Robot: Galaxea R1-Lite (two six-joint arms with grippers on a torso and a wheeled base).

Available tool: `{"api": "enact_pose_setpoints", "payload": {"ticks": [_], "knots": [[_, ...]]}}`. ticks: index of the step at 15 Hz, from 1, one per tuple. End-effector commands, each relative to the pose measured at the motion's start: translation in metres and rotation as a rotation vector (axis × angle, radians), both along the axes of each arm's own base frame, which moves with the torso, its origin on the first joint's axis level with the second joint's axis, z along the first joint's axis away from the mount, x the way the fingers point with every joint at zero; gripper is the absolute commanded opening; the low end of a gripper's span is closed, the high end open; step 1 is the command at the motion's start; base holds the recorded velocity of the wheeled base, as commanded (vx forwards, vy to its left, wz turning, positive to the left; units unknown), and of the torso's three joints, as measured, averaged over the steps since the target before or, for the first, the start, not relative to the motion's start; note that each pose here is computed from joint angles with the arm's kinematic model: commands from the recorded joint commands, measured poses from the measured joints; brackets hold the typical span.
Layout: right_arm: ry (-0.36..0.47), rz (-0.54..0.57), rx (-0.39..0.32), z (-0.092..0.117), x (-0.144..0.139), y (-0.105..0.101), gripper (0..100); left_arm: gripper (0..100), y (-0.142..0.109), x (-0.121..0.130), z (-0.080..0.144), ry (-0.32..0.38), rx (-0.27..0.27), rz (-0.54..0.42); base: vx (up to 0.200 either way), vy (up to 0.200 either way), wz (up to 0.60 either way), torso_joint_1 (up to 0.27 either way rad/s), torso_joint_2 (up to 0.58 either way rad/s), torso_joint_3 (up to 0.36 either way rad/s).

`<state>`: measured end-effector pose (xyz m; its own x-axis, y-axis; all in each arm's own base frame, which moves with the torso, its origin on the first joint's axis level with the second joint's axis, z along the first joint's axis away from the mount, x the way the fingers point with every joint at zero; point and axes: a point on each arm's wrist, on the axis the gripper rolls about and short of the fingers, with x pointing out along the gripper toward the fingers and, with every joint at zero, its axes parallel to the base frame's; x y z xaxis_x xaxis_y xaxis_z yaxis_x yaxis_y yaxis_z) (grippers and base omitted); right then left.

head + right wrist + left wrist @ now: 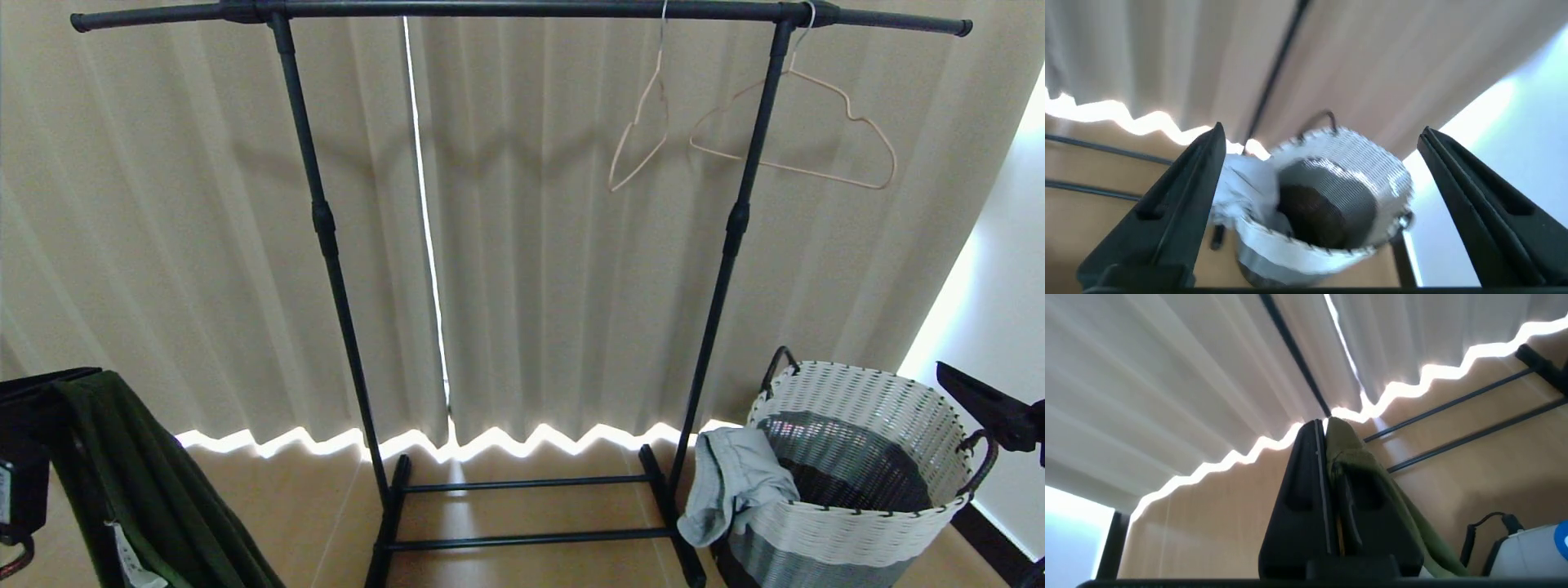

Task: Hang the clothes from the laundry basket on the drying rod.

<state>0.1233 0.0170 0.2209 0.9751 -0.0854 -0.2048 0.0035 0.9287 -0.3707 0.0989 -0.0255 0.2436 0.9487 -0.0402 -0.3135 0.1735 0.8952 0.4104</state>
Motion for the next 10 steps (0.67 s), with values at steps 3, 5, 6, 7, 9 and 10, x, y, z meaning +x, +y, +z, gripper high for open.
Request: {"api": "enact_pose_setpoints", "payload": {"ticks": [3,5,6,7,9,10], "knots": [[0.014,-0.033,-0.011,-0.0069,-0.0018,-0.0049,100,0,0.0032,-0.0066,-0.0032,-0.009,-0.003,0.011,0.0,0.0,0.0,0.0,0.0,0.0],[0.014,-0.029,-0.008,-0.0067,-0.0014,-0.0049,100,0,0.0033,-0.0069,-0.0048,-0.004,0.0,0.011,0.0,0.0,0.0,0.0,0.0,0.0],[0.017,-0.029,-0.008,-0.0073,-0.0015,-0.0049,100,0,0.0033,-0.0069,-0.0048,-0.004,0.0,0.011,0.0,0.0,0.0,0.0,0.0,0.0],[0.017,-0.026,-0.008,-0.0073,-0.0015,-0.0048,100,0,0.0033,-0.0069,-0.0046,-0.006,0.0,0.011,0.0,0.0,0.0,0.0,0.0,0.0],[0.016,-0.026,-0.007,-0.0071,-0.0018,-0.0048,100,0,0.0033,-0.0069,-0.0051,-0.004,0.0,0.011,0.0,0.0,0.0,0.021,-0.06,-0.011],[0.016,-0.026,-0.007,-0.0071,-0.0018,-0.0048,100,0,0.0034,-0.0072,-0.0049,-0.006,0.0,0.011,0.0,0.0,0.0,0.11,-0.26,-0.134]]}}
